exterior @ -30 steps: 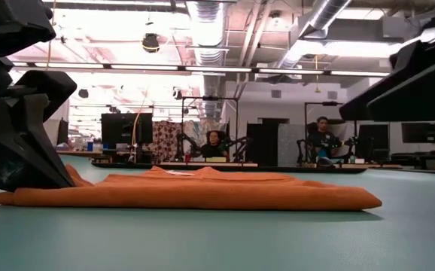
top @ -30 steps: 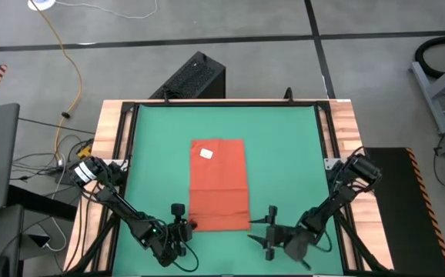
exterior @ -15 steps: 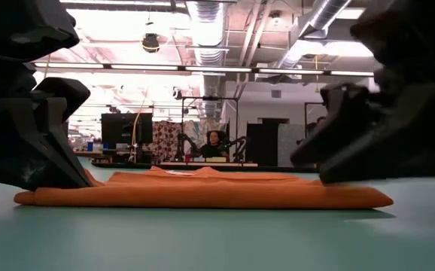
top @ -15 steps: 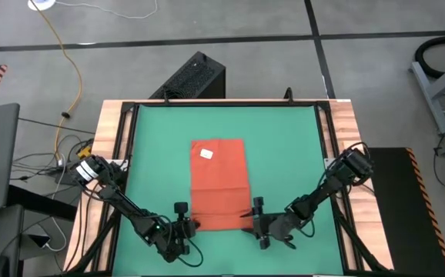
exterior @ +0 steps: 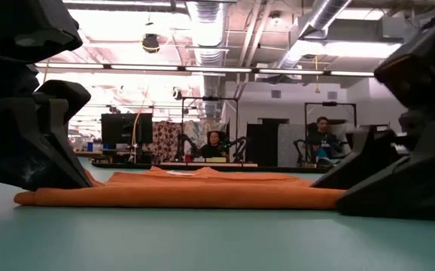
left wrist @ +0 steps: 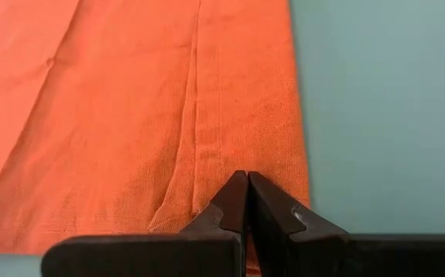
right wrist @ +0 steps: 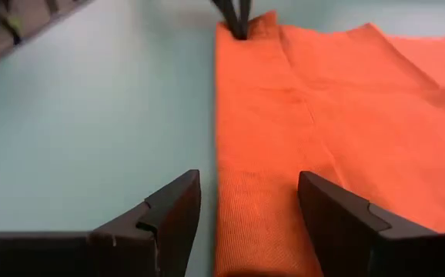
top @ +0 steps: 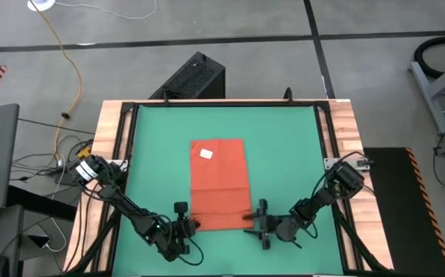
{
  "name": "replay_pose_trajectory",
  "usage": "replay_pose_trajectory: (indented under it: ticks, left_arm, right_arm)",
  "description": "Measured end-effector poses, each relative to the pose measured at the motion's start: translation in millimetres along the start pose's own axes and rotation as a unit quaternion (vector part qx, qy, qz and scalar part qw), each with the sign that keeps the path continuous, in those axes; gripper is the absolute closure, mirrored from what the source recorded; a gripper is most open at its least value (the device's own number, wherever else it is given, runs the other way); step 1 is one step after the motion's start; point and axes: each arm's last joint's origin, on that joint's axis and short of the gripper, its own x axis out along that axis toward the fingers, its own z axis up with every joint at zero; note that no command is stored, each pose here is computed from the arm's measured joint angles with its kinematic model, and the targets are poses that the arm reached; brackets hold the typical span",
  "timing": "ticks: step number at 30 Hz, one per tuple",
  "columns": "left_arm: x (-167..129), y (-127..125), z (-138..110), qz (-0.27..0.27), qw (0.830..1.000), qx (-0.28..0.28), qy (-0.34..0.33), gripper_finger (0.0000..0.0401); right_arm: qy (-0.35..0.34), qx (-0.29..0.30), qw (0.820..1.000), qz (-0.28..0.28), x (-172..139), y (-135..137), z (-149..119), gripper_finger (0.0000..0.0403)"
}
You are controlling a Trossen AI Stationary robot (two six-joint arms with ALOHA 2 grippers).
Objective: Roll towel
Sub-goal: Roll the orange towel
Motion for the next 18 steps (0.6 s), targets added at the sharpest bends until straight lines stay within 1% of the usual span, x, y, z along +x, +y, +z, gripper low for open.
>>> replay_pose_trajectory:
  ticks: [3, 6, 9, 14, 18]
  left_arm:
    - [0.1, 0.0, 0.1, 0.000, 1.000, 0.000, 0.000, 0.0401]
    - [0.3, 0.3, 0.2, 0.000, 1.000, 0.000, 0.001, 0.0401]
    - [0.6, 0.4, 0.4, -0.003, 1.000, -0.001, 0.002, 0.0401]
    - [0.7, 0.2, 0.2, -0.007, 1.000, 0.000, 0.005, 0.0401]
    - [0.7, 0.2, 0.2, -0.007, 1.000, 0.005, 0.006, 0.0401]
  right_arm:
    - [-0.011, 0.038, 0.999, -0.008, -0.1, -1.6, -9.5, 0.0158]
    - [-0.017, 0.040, 0.999, -0.020, -1.8, -2.8, -11.4, 0.0159]
    - [-0.013, 0.040, 0.998, -0.047, -0.7, -3.6, -10.7, 0.0169]
    - [-0.003, 0.044, 0.997, -0.061, 1.7, -6.2, -11.1, 0.0216]
    - [-0.004, 0.044, 0.997, -0.064, 1.8, -6.3, -11.0, 0.0276]
